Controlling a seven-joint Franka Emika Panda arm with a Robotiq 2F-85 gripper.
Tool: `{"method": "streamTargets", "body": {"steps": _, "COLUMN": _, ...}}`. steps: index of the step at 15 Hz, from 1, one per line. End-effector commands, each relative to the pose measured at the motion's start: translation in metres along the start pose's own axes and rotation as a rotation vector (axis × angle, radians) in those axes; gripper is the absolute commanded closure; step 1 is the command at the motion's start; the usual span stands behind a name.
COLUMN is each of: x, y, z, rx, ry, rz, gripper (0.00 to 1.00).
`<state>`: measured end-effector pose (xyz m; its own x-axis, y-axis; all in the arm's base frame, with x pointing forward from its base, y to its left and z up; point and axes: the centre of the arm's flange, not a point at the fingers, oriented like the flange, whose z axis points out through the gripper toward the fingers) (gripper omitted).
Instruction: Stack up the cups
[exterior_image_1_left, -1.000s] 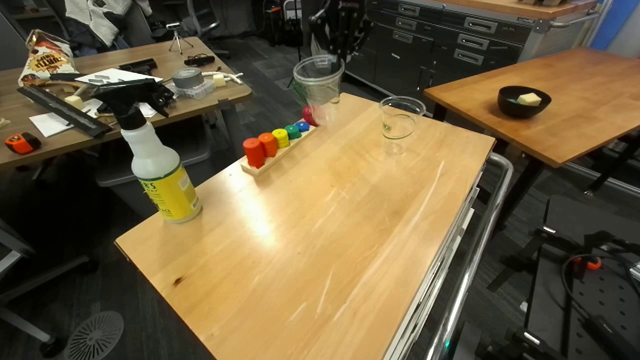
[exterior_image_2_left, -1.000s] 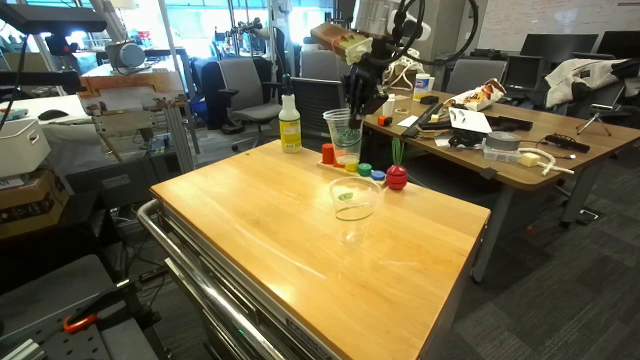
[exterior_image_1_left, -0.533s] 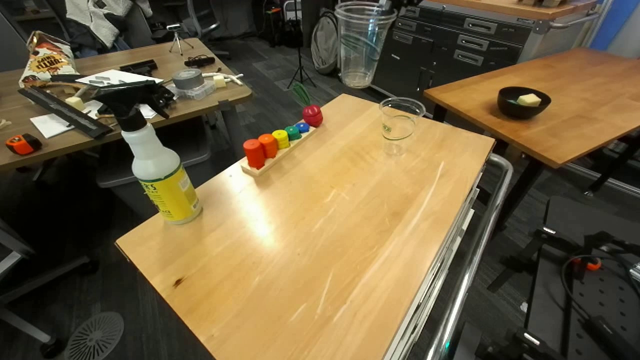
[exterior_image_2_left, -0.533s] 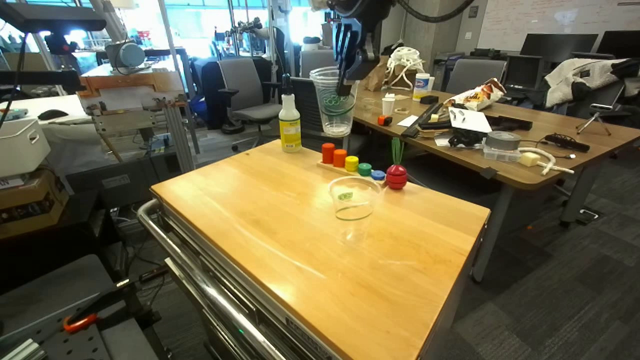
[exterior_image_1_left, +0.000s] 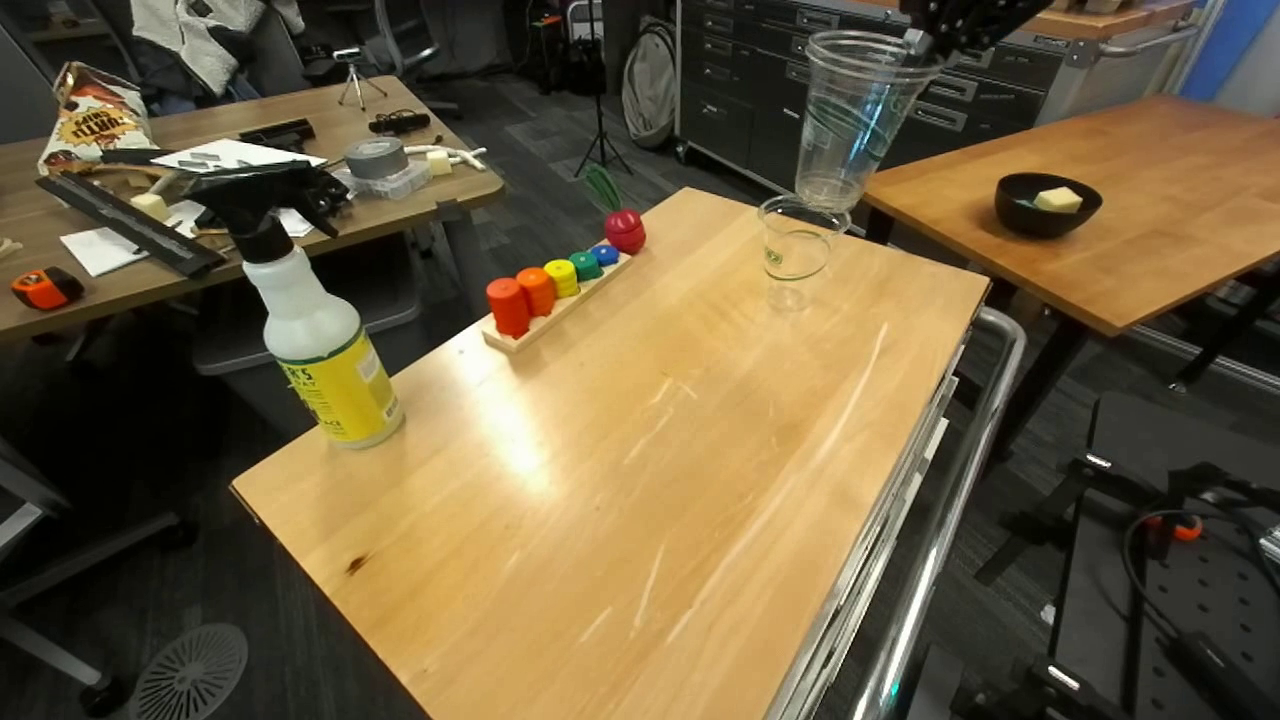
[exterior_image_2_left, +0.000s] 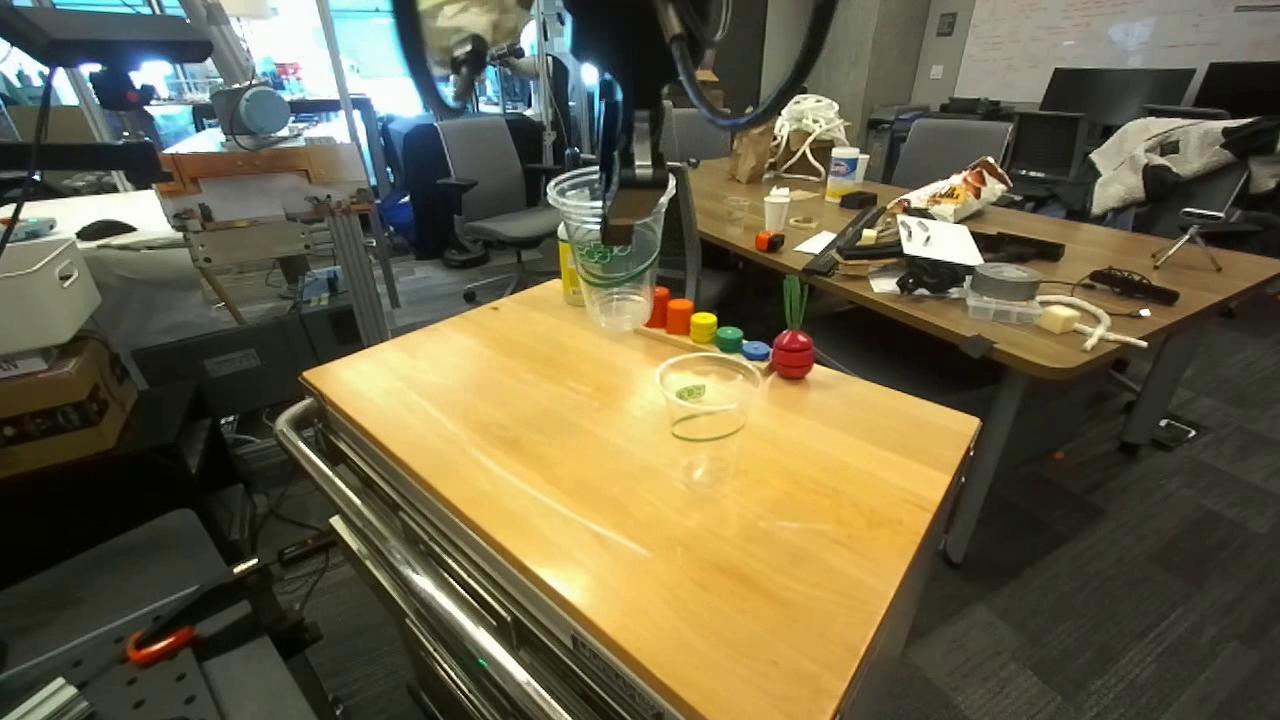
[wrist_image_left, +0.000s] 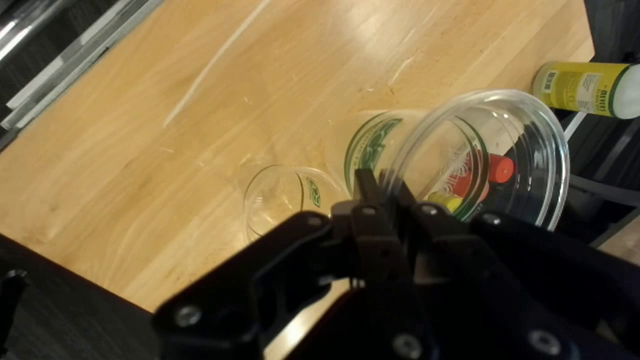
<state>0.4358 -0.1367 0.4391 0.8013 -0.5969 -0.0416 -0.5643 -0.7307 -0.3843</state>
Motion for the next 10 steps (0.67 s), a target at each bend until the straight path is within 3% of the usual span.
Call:
{"method": "streamTargets", "body": {"steps": 1, "x": -0.021, "y": 0.022, "z": -0.005, "rx": 0.027, "ry": 0.082, "rz": 0.039, "gripper": 0.98}}
{"method": "streamTargets", "body": {"steps": 5, "x": 0.0, "y": 0.033, "z": -0.006, "rx": 0.006, "ry": 0.162, "rz": 0.087, "gripper": 0.98}}
{"method": "streamTargets", "body": {"steps": 10, "x": 0.031, "y": 0.038, "z": -0.001, "rx": -0.012, "ry": 0.172, "rz": 0.117, "gripper": 0.98}}
